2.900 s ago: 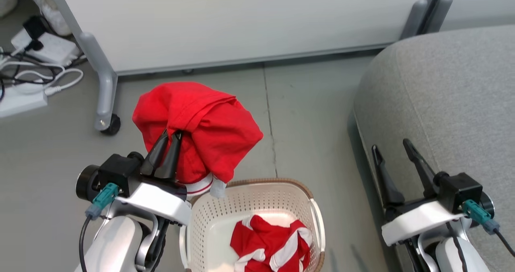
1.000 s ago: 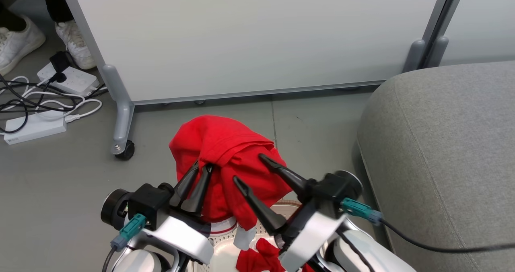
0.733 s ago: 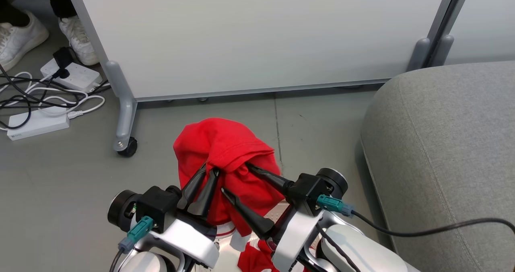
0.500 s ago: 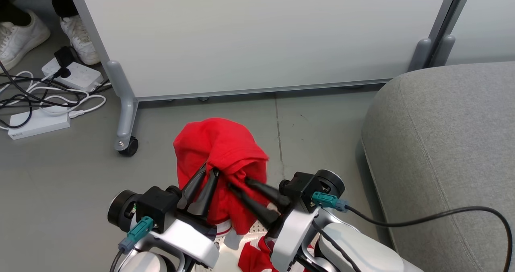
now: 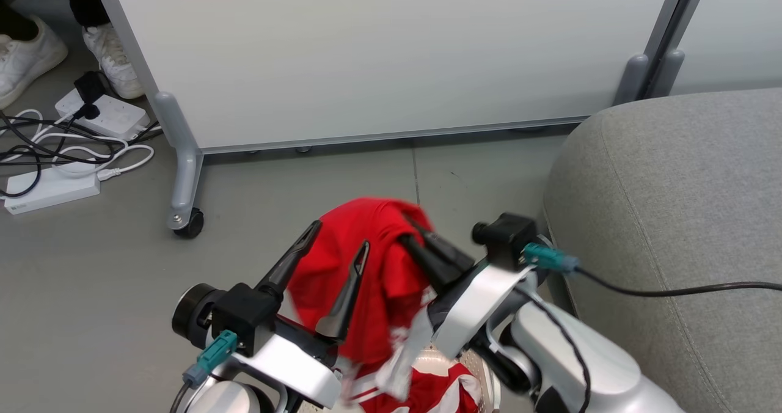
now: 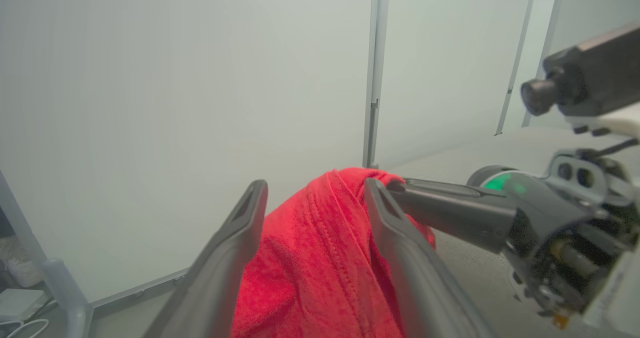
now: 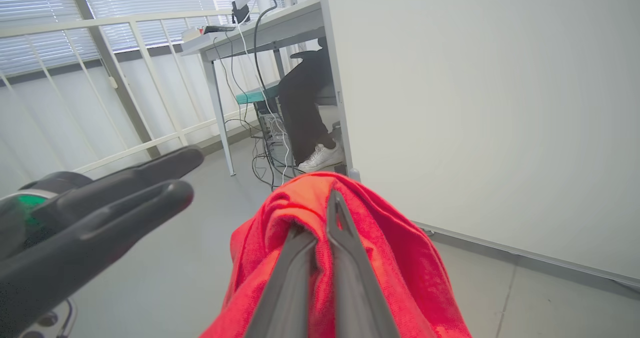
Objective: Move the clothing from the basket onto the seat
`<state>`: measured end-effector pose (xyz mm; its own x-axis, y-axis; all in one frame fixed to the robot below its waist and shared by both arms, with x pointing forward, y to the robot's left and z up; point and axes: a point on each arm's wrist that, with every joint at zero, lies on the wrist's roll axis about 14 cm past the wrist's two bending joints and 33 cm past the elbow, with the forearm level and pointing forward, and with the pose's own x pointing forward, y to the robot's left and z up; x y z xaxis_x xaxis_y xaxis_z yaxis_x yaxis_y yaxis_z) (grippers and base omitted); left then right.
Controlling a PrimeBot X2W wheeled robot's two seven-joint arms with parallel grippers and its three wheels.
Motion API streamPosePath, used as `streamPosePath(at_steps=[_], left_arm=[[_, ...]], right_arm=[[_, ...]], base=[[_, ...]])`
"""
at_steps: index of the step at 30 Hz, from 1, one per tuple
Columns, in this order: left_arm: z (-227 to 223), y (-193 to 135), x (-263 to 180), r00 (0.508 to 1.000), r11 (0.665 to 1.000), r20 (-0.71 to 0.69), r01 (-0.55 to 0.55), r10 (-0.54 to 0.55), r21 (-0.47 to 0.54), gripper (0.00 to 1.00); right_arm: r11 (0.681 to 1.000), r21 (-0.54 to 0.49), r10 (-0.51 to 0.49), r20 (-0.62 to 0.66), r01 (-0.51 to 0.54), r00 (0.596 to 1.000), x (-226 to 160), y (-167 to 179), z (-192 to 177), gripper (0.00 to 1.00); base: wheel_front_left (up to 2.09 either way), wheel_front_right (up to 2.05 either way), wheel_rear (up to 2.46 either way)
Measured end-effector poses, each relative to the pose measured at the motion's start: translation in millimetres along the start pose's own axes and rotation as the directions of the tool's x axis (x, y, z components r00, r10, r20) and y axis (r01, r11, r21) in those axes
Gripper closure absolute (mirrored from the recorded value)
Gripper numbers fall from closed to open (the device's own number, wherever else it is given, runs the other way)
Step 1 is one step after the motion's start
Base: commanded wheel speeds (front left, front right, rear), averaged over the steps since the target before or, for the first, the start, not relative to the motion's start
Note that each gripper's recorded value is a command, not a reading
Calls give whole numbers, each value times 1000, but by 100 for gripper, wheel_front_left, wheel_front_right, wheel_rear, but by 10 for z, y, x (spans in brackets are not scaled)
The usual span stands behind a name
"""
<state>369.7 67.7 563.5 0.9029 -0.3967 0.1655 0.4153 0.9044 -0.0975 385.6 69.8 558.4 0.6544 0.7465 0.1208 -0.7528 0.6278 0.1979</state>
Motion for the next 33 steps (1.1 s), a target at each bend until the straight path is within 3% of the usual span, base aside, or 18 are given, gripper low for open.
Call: streamPosePath(at_steps=[7,17,30,33], left_arm=[[-35,-223,24,996,996,-8,93,-93,-12,0],[-314,-675,-28,956,961,-103,275,-276,-20,0],[-585,-1101,-22,879,895,-177,444,-443,-34,0],[-670,-1281,3,840,861,-195,507,-506,-50,0]], right_arm=[[990,-6,-137,83,138,987,-82,-445,247,100],[944,-3,-329,88,331,940,-489,-958,175,100],[836,-8,-546,83,549,833,-1245,-1396,54,100],[783,-27,-617,87,621,782,-1553,-1523,51,100]], base=[[0,0,0],[0,0,0],[0,0,0],[0,0,0]])
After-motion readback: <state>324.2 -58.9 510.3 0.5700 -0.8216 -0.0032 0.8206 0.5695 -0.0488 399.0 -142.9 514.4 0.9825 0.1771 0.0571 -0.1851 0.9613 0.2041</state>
